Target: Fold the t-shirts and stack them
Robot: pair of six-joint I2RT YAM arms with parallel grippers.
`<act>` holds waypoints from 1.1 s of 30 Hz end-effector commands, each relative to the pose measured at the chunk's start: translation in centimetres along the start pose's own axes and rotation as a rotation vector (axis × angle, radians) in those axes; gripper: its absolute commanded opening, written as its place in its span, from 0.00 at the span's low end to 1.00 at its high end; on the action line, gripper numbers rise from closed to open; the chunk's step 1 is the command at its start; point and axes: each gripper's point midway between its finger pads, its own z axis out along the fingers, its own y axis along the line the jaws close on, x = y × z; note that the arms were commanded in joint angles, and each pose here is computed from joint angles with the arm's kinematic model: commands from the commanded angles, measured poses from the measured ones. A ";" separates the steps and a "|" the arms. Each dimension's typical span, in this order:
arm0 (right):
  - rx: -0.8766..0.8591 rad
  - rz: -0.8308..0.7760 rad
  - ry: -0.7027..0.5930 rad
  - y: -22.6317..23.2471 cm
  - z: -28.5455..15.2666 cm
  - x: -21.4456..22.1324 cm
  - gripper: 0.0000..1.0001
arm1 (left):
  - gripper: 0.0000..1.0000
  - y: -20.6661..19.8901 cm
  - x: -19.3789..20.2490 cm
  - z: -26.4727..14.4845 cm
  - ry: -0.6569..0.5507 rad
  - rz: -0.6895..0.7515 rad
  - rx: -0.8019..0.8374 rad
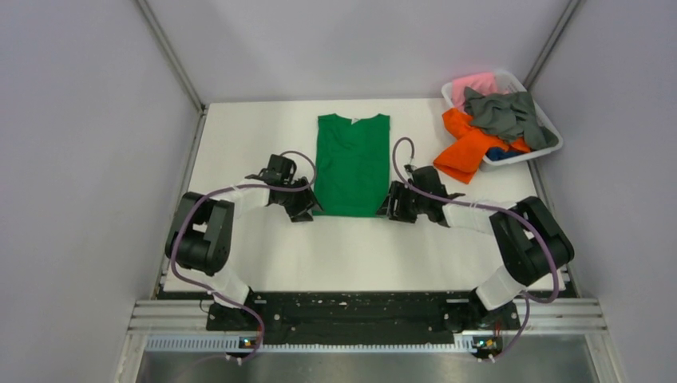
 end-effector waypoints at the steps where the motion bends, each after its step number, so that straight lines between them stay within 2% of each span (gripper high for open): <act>1: 0.070 -0.011 0.025 -0.9 0.5 1.0 0.54 | 0.53 1.1 0.3 1.3 0.013 -0.006 -0.027; 8: 0.108 -0.011 0.040 -2.1 1.0 1.6 0.48 | 0.51 2.1 -0.1 2.4 0.013 -0.016 -0.068; 13: 0.133 -0.006 0.055 -2.9 1.4 2.1 0.41 | 0.42 2.6 0.0 3.5 0.040 -0.020 -0.085; 14: 0.133 -0.004 0.057 -3.0 1.5 2.2 0.38 | 0.37 2.7 -0.1 3.6 0.040 -0.015 -0.091; 17: 0.126 -0.006 0.054 -2.9 1.6 2.1 0.22 | 0.03 3.0 -0.5 4.0 0.046 -0.019 -0.118; 18: 0.125 -0.005 0.054 -2.8 1.5 2.1 0.17 | 0.00 3.0 -0.5 4.1 0.048 -0.020 -0.116; 21: 0.115 -0.013 0.062 -2.6 1.3 2.3 0.04 | 0.00 3.1 -0.2 3.9 0.043 -0.022 -0.110; 23: 0.100 -0.020 0.072 -2.4 0.8 2.7 0.01 | 0.00 3.3 0.2 3.2 0.025 -0.023 -0.109; 28: 0.081 -0.037 0.126 -1.7 -1.5 5.2 0.00 | 0.00 4.9 4.0 1.5 0.037 -0.041 -0.103; 33: 0.027 -0.068 0.239 0.2 -4.7 9.6 0.00 | 0.00 5.6 9.2 -0.8 0.046 -0.010 -0.082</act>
